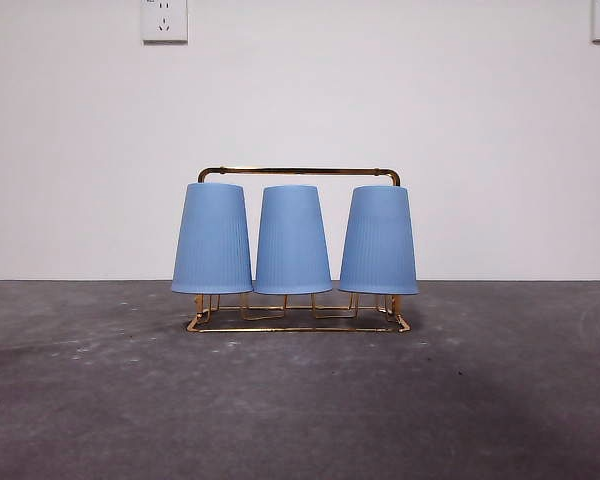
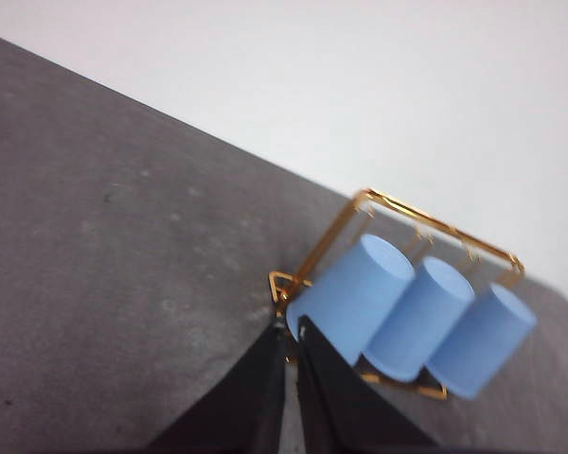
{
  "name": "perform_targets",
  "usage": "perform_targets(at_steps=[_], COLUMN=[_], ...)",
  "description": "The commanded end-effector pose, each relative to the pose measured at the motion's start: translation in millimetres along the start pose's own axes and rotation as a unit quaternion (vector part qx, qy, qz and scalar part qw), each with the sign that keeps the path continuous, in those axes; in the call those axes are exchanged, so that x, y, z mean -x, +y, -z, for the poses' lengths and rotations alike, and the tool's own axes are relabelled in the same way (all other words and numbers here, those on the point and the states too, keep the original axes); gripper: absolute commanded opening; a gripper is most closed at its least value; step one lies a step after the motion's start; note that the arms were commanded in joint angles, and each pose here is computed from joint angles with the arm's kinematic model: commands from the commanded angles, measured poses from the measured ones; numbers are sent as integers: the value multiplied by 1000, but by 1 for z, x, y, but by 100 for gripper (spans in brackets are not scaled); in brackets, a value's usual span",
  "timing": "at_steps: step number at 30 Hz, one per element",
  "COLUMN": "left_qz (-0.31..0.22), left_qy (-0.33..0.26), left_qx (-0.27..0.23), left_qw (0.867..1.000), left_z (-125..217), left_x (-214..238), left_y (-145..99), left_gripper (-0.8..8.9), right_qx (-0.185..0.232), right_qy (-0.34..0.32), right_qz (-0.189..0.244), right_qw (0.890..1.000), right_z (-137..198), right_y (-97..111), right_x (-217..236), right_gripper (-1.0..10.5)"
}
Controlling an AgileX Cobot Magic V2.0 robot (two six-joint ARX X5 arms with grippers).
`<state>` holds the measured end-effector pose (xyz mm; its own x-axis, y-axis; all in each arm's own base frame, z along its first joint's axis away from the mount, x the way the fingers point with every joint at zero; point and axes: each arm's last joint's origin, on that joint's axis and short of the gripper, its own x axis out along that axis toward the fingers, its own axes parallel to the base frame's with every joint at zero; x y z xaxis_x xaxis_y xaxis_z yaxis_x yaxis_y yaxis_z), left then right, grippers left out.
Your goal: The left arm pick up the left cup on cup holder and place it on desk, then the right arm insert the right cup into the first cup, and then the left arm insert the mid cup into the first cup
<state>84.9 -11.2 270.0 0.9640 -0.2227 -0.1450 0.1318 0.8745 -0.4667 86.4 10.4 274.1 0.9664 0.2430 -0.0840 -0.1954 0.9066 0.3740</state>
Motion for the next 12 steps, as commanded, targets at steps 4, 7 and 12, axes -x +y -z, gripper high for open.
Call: perform_targets(at_steps=[4, 7, 12], left_qz=[37, 63, 95], left_qy=[79, 129, 200], left_qx=[-91, -111, -130], left_qw=[992, 983, 966], left_z=[-31, -40, -47], left_x=[-6, -13, -23], left_y=[-19, -25, -30], left_gripper=[14, 14, 14], right_qx=[63, 85, 112], right_qy=[97, 149, 221], right_qz=[-49, -75, -106], right_qw=[992, 982, 963], right_z=[-37, -51, -63], right_y=[16, 22, 27], right_x=[-12, -21, -33], right_gripper=[6, 6, 6])
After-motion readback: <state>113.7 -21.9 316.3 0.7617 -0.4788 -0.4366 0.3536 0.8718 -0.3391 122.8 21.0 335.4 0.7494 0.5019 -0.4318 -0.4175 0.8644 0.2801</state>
